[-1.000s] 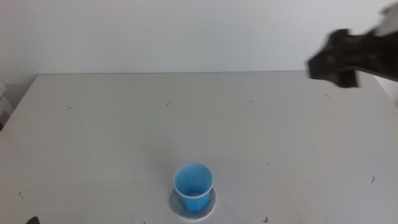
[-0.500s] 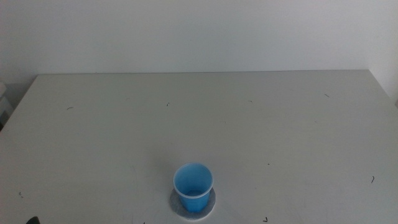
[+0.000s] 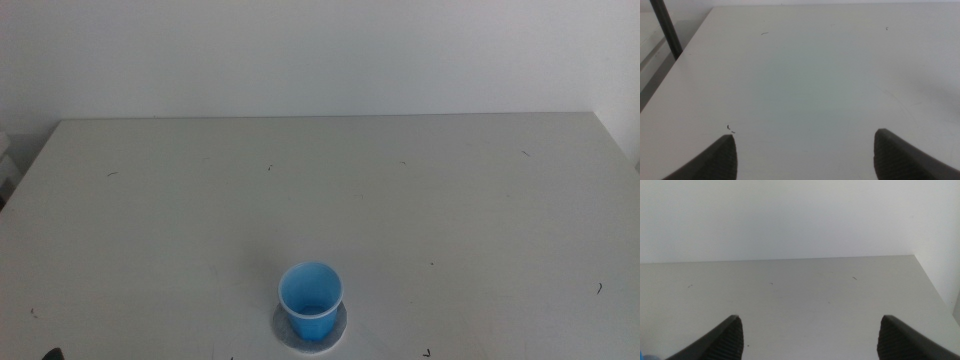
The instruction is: Place an empty cup on a cup mat.
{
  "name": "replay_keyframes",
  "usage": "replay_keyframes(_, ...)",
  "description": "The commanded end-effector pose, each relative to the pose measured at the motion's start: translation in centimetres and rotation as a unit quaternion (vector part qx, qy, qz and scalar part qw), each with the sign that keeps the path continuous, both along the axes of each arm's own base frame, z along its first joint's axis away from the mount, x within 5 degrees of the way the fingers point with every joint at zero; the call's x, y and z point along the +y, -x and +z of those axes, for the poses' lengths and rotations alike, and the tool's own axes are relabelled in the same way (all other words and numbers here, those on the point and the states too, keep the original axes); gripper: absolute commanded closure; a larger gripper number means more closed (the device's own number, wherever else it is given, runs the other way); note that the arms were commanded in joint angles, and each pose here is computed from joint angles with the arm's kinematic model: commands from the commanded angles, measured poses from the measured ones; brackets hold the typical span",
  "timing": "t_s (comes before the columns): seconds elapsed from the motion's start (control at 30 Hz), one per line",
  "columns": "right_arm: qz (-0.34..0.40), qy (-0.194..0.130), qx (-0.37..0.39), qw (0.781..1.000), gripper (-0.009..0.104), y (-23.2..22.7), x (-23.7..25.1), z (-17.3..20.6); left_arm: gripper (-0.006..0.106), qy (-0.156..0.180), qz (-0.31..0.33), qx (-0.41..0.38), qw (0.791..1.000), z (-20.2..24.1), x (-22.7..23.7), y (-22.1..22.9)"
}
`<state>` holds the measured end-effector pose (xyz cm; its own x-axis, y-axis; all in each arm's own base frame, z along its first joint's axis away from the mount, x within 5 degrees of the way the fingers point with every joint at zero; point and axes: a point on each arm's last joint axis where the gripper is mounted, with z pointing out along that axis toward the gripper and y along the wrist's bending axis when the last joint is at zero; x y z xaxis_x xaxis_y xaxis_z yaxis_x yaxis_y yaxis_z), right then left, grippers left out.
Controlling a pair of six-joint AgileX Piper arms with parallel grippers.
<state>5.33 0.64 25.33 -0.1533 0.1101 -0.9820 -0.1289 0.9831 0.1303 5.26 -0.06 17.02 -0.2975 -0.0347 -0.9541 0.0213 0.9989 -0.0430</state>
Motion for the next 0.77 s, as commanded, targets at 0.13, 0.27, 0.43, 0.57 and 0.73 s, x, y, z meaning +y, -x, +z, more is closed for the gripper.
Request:
replay_keyframes(0.13,-0.002,0.03,-0.052,0.998,0.021,0.3,-0.1,-1.7,-0.005,0.004,-0.002,-0.043,0.999,0.9,-0.1,-0.1)
replay_keyframes(0.27,-0.002,0.037,-0.064,0.997,0.021,0.5,-0.2,-3.1,-0.005,0.004,-0.002,-0.042,0.999,0.8,-0.1,-0.1)
replay_keyframes(0.43,0.004,0.034,-0.053,0.998,0.021,0.1,0.0,-4.8,-0.005,0.004,-0.002,-0.042,0.999,0.8,-0.1,-0.1)
replay_keyframes(0.57,0.005,0.036,-0.042,0.998,0.021,0.0,0.0,-5.9,-0.005,0.004,-0.002,-0.042,0.999,0.8,-0.1,-0.1)
replay_keyframes(0.73,0.005,0.038,-0.036,0.999,0.021,-0.1,0.0,-6.2,-0.005,0.004,-0.002,-0.042,0.999,0.8,-0.1,-0.1)
